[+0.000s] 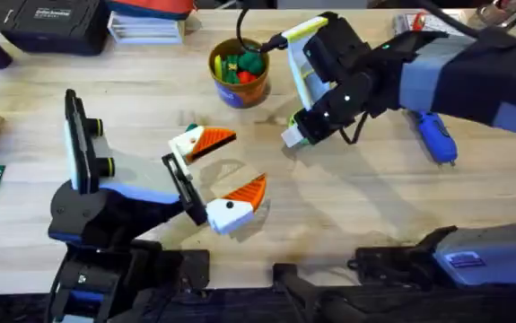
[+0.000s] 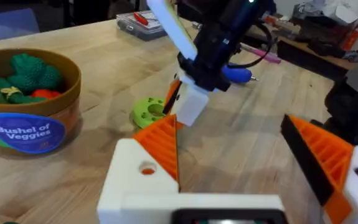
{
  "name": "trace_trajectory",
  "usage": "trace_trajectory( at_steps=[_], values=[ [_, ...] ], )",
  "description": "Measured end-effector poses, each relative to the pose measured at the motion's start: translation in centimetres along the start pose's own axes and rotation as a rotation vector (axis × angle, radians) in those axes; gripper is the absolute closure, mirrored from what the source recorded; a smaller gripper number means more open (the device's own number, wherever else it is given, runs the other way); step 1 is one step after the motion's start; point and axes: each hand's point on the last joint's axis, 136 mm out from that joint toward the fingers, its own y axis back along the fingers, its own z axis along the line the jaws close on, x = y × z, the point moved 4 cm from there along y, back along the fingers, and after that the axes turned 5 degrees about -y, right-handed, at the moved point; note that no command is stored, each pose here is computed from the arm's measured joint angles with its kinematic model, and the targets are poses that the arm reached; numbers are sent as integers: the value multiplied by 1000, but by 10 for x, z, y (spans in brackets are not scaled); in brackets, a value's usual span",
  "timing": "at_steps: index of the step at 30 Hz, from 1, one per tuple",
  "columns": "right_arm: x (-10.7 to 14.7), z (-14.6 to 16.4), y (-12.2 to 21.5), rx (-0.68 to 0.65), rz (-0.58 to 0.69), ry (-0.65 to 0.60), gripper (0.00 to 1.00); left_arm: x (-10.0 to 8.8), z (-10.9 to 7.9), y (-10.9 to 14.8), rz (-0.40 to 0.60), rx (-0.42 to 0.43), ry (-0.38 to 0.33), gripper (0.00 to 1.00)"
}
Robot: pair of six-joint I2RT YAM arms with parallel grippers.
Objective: Pick up the gripper from the table and insert it into the empty holder that is missing its gripper. Then pick up a screw, insert it into the mounting hole, and use the screwdriver to tighten it. Finally, clean up the table by picking up the vegetable and placing it into the bucket.
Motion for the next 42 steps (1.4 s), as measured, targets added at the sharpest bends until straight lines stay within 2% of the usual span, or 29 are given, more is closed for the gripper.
trace_trajectory(
  at_steps=[16,19,29,33,34,38,42],
  values=[
    [-2,-6,-4,46,1,6,871,0,0,0,0,0,0,15],
    [-3,-7,-4,48,-2,12,987,0,0,0,0,0,0,15],
    [-6,-6,2,48,3,28,995,0,0,0,0,0,-2,15],
    [-18,-3,20,48,0,60,995,0,0,0,0,0,-4,15],
    [-28,-1,41,48,4,75,996,0,0,0,0,0,-4,15],
    [-43,6,75,43,-9,100,996,0,0,0,0,0,-4,15],
    [-64,32,115,2,-80,182,996,0,0,0,0,0,-7,15]
  ],
)
